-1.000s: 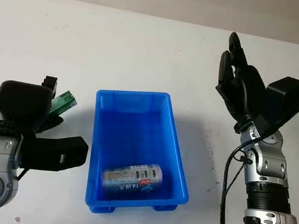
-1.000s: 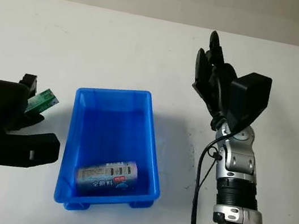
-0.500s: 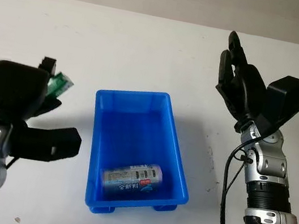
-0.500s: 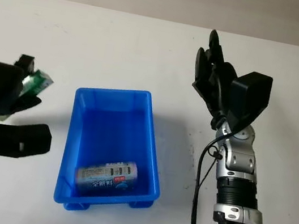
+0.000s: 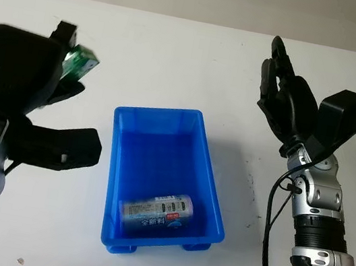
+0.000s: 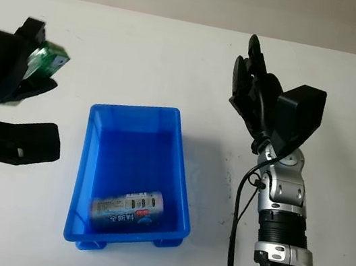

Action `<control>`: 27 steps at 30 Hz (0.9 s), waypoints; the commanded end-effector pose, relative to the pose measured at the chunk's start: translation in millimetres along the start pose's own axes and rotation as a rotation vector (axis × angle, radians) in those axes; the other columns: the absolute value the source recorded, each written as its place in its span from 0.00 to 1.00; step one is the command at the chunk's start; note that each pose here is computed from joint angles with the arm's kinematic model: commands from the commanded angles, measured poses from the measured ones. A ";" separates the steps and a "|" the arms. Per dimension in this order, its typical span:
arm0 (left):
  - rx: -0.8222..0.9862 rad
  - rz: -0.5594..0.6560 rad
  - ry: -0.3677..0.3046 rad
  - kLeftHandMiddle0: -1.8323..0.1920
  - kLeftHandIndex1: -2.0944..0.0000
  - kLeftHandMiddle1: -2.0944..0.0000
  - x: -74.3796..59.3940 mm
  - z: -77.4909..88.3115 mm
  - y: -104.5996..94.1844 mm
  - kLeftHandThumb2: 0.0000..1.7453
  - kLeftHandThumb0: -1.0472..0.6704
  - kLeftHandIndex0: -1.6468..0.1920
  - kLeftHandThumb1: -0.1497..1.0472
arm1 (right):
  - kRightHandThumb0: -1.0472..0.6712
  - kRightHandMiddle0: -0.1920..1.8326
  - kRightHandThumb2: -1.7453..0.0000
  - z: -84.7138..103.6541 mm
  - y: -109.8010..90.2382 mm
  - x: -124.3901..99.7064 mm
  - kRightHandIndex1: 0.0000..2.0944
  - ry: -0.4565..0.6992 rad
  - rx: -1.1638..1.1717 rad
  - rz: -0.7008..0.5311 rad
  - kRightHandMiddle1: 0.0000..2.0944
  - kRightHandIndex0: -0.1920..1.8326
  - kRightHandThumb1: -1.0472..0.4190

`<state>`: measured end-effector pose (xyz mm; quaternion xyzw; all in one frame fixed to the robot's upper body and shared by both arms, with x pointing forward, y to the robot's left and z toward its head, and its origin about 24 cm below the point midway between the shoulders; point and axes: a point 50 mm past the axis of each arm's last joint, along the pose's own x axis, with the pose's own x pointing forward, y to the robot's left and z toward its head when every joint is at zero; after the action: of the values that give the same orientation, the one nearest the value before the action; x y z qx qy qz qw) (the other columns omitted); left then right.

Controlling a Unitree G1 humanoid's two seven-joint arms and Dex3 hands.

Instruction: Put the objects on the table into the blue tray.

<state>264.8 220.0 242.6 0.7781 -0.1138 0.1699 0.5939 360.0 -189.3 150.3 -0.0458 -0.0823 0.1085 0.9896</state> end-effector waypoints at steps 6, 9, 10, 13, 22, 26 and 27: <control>-0.099 0.101 -0.166 0.39 0.00 0.00 9.3 24.2 38.6 0.20 0.37 0.65 1.00 | 0.20 0.00 0.60 3.3 0.4 2.1 0.00 -0.006 0.013 -0.012 0.00 0.00 0.00; -0.167 0.119 -0.264 0.38 0.00 0.00 7.8 38.6 51.0 0.20 0.37 0.63 1.00 | 0.20 0.00 0.61 2.9 1.3 2.3 0.00 -0.005 0.015 -0.018 0.00 0.00 0.00; -0.178 0.134 -0.314 0.38 0.00 0.00 6.7 44.3 52.8 0.19 0.37 0.62 1.00 | 0.20 0.00 0.61 2.9 1.4 2.3 0.00 -0.004 0.014 -0.019 0.00 0.00 0.00; -0.198 0.178 -0.451 0.37 0.00 0.00 2.1 60.4 53.4 0.16 0.40 0.61 1.00 | 0.20 0.00 0.62 2.4 0.8 2.4 0.00 -0.002 0.012 -0.020 0.00 0.00 0.00; -0.224 0.115 -0.653 0.38 0.00 0.00 -14.3 89.5 51.1 0.18 0.40 0.52 1.00 | 0.20 0.00 0.62 2.6 1.9 0.6 0.00 0.001 0.012 -0.022 0.00 0.00 0.00; -0.265 -0.020 -0.692 0.34 0.00 0.00 -20.9 97.6 51.6 0.23 0.40 0.53 1.00 | 0.20 0.00 0.61 2.7 3.4 0.6 0.00 0.003 -0.001 -0.012 0.00 0.00 0.00; -0.270 -0.051 -0.696 0.34 0.00 0.00 -21.8 98.6 52.2 0.24 0.41 0.53 1.00 | 0.20 0.00 0.61 2.5 3.7 0.7 0.00 0.002 -0.003 -0.009 0.00 0.00 0.00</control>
<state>242.3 114.0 254.1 0.7110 -0.3066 -0.1287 0.6196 360.7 -186.1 149.7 -0.0447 -0.0739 0.1014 0.9911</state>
